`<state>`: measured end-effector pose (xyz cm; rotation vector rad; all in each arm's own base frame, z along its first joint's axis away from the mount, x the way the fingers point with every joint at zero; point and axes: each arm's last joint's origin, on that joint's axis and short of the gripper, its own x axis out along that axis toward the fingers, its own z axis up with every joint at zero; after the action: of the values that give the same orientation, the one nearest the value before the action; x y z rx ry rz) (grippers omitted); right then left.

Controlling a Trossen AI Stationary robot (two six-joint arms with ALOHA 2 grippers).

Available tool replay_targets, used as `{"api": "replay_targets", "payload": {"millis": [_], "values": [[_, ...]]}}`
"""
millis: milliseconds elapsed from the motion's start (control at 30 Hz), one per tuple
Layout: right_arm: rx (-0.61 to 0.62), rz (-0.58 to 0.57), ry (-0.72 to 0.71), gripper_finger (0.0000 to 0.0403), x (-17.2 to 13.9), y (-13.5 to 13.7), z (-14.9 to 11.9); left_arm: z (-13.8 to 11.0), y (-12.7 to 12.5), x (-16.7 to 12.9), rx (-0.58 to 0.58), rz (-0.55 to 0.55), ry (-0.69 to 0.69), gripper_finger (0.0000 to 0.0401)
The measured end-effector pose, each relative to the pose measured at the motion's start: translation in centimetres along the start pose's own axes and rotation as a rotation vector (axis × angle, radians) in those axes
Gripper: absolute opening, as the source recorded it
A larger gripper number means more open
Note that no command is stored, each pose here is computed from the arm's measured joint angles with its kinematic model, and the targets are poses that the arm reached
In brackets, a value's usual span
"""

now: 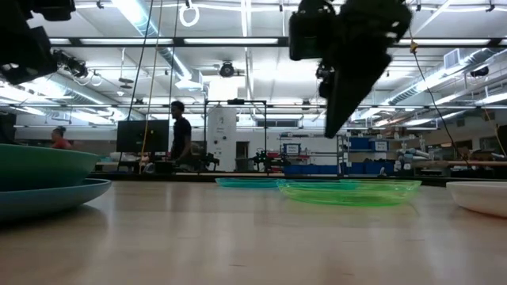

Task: Stack plastic plates
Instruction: Stack the white plate on top of the black plate

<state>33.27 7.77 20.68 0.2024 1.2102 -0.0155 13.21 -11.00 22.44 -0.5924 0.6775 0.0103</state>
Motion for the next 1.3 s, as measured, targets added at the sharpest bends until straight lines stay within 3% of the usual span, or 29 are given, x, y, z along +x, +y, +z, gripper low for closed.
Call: {"api": "replay_targets", "payload": {"millis": [333,633,833,1300], "values": [[-0.011,-0.037,0.178,0.0229,-0.5,2.9,-3.3,0.5,-0.2,0.0,0.15,0.014,-0.09,0.0169],[-0.011,-0.114,0.274,0.0209,-1.0,5.0,-6.6,0.8,-0.2,0.1,0.151,0.02,-0.107,0.0169],[0.081,-0.211,0.287,0.0189,-2.1,3.9,-9.6,0.8,-0.2,0.1,0.174,0.019,-0.108,0.0169],[0.3,-0.131,0.196,0.0174,-4.7,0.0,-15.4,0.9,-0.3,0.1,0.131,0.005,-0.117,0.0169]]}}
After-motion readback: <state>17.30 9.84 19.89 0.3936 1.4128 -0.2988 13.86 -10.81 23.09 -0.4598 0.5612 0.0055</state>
